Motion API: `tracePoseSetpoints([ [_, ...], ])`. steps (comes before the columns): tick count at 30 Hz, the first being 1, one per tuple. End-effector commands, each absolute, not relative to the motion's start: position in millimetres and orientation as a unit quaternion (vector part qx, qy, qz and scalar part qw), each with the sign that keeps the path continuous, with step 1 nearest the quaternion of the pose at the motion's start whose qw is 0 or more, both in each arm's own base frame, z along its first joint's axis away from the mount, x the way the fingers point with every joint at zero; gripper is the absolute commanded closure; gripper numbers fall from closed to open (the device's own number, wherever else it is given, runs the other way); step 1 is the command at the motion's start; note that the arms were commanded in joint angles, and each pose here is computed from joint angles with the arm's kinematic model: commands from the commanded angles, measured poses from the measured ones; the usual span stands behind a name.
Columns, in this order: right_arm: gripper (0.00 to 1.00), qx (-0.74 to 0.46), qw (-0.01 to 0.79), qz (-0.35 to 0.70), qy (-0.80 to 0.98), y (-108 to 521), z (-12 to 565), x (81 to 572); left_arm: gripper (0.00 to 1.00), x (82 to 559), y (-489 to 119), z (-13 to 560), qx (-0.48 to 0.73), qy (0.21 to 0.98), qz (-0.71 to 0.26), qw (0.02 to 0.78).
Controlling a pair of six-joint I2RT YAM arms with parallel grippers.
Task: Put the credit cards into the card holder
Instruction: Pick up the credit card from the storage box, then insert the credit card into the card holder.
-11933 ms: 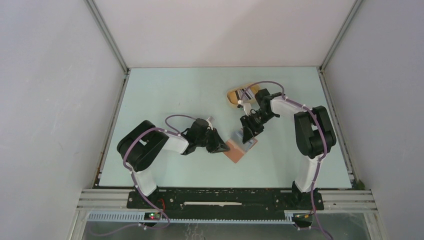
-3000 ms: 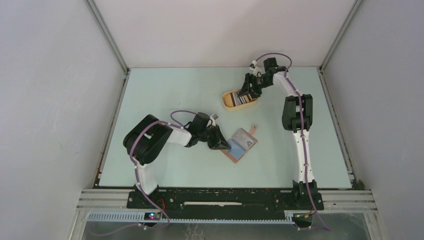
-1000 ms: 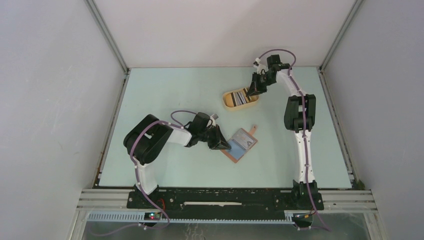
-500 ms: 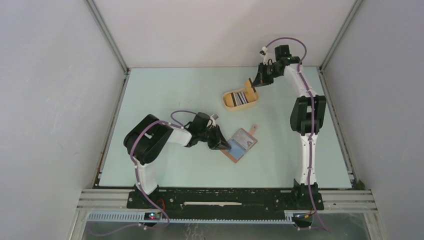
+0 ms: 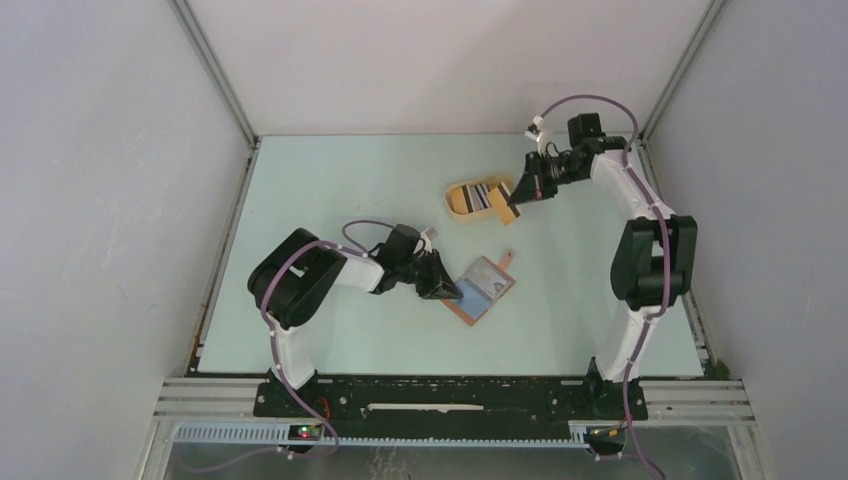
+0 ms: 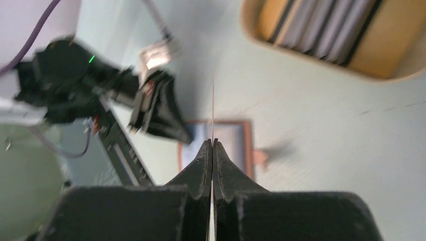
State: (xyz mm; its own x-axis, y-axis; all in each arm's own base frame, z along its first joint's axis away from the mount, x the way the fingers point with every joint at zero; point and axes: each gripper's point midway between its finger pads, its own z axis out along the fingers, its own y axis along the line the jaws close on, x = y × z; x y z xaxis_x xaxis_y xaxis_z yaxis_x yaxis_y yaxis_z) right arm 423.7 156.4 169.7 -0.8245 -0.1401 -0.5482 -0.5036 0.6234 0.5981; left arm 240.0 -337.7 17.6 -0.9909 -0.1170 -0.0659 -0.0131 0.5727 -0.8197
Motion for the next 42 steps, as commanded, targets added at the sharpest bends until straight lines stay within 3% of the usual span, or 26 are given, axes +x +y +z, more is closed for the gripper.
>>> tracePoseSetpoints([
  [1, 1.0, -0.253, 0.248, 0.48, 0.802, 174, 205, 363, 0.91, 236, -329, -5, -0.026, 0.903, -0.425, 0.055],
  [11, 1.0, -0.323, 0.152, 0.548, 0.757, 210, 134, 260, 0.91, 234, -323, -9, -0.022, 0.909, -0.413, 0.059],
  [17, 1.0, -0.317, 0.093, 0.526, 0.783, 216, 103, 267, 0.91, 233, -319, -10, -0.026, 0.911, -0.406, 0.065],
  [42, 1.0, -0.346, 0.046, 0.418, 0.839, 201, 54, 274, 0.87, 229, -311, -8, -0.024, 0.916, -0.394, 0.074],
])
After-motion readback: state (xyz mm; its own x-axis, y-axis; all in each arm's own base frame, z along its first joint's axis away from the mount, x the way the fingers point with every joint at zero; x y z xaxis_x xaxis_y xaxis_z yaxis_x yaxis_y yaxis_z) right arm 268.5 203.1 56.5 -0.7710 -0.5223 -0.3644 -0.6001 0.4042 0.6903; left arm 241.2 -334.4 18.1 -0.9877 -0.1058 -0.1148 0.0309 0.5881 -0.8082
